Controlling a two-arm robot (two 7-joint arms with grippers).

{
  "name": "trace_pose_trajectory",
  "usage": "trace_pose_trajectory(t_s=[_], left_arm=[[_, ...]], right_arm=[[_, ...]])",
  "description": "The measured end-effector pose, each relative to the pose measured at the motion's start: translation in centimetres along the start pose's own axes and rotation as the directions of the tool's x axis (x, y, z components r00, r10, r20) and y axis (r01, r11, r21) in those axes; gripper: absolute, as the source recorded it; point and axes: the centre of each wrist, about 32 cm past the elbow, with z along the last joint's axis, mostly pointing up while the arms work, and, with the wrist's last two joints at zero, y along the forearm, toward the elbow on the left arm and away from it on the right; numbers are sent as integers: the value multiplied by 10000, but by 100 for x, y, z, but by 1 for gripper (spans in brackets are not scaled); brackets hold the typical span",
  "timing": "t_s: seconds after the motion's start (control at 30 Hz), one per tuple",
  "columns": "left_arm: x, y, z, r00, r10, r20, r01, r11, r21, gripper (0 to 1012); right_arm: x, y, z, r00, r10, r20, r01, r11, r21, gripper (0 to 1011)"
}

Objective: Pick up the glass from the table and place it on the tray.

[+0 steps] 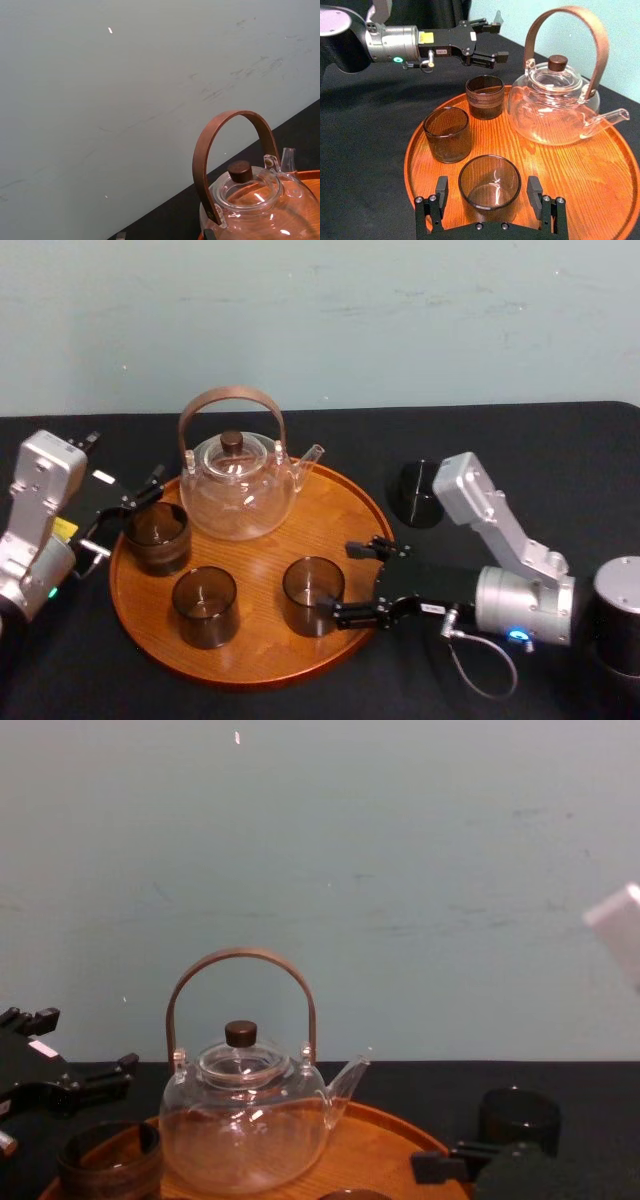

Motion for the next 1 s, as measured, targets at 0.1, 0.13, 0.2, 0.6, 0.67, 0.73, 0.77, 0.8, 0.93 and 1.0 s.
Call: trace_pose_trajectory(t_s=[0.1, 0.13, 0.2, 0.6, 0.67, 0.73, 0.77, 0.8, 0.93, 1.0], left_arm=[[0, 0, 0, 10000, 0, 0, 0, 10000, 0, 1001], [0, 0, 0, 10000, 0, 0, 0, 10000, 0, 1001], [0, 0, 0, 10000, 0, 0, 0, 10000, 0, 1001], [0, 0, 0, 10000, 1, 0, -1, 10000, 0, 1001], [0, 0, 0, 10000, 0, 0, 0, 10000, 0, 1001], [0, 0, 0, 10000, 0, 0, 0, 10000, 0, 1002], [0, 0, 0, 10000, 0, 0, 0, 10000, 0, 1001], [0, 0, 0, 10000, 0, 1, 0, 10000, -1, 1001], [0, 0, 0, 10000, 0, 0, 0, 10000, 1, 1001], [0, 0, 0, 10000, 0, 1, 0, 10000, 0, 1001]], right_arm=[[-11, -99, -1, 10000, -33, 13, 32, 10000, 80, 1002], [-13, -121, -2, 10000, -47, 16, 47, 9999, 96, 1002], [-21, -172, -1, 10000, -81, 20, 81, 9999, 141, 1002], [-27, -615, -64, 9968, -801, -53, 803, 9962, 340, 1002], [-16, -694, -72, 9945, -1045, -66, 1047, 9937, 393, 1002], [-5, -756, -86, 9914, -1306, -88, 1309, 9905, 426, 1002], [0, -775, -88, 9898, -1418, -102, 1421, 9888, 447, 1002], [4, -792, -92, 9880, -1538, -119, 1542, 9869, 466, 1002], [24, -849, -103, 9744, -2235, -242, 2245, 9731, 522, 1002], [38, -860, -108, 9623, -2689, -413, 2707, 9615, 472, 1002]])
